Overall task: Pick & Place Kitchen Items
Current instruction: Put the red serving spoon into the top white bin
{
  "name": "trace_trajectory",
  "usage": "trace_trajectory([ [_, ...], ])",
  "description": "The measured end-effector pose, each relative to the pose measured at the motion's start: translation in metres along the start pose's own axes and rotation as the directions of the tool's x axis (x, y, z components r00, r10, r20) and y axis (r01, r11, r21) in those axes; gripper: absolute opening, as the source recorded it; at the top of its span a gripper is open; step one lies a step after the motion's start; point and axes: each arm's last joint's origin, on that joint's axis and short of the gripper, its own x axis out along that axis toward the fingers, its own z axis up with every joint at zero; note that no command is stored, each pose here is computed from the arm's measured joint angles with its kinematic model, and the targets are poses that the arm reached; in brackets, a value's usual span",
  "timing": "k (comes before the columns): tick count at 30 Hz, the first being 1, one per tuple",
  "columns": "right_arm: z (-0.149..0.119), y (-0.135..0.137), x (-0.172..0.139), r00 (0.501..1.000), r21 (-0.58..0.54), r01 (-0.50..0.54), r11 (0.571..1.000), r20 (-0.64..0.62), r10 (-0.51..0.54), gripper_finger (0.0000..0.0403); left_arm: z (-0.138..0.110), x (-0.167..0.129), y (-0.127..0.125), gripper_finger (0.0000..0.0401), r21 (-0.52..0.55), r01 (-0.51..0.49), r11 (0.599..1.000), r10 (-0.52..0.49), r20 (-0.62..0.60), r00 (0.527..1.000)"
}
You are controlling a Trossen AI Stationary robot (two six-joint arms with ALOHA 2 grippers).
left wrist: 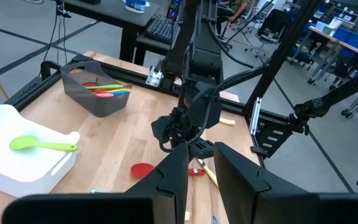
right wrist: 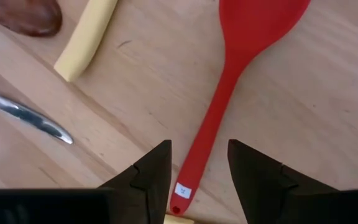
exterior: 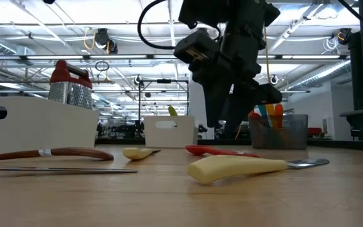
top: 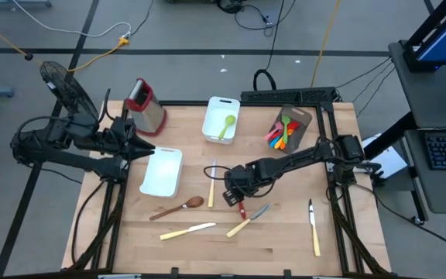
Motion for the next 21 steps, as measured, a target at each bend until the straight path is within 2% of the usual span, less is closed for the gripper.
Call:
trace_trajectory([
  [13, 0.004, -0.003, 0.003, 1.0, -0.014, 0.003, 1.0, 0.006, -0.003, 0.0153, 0.0, 0.0, 0.0, 0.0081, 0.01, -0.01, 1.0, 0.01, 0.002, 1.0],
  [21, 0.01, -0.006, 0.043, 0.999, -0.035, 0.036, 0.999, -0.01, -0.036, 0.0153, 0.0, 0.0, 0.001, 0.0081, 0.011, -0.032, 0.999, 0.032, 0.004, 0.999],
])
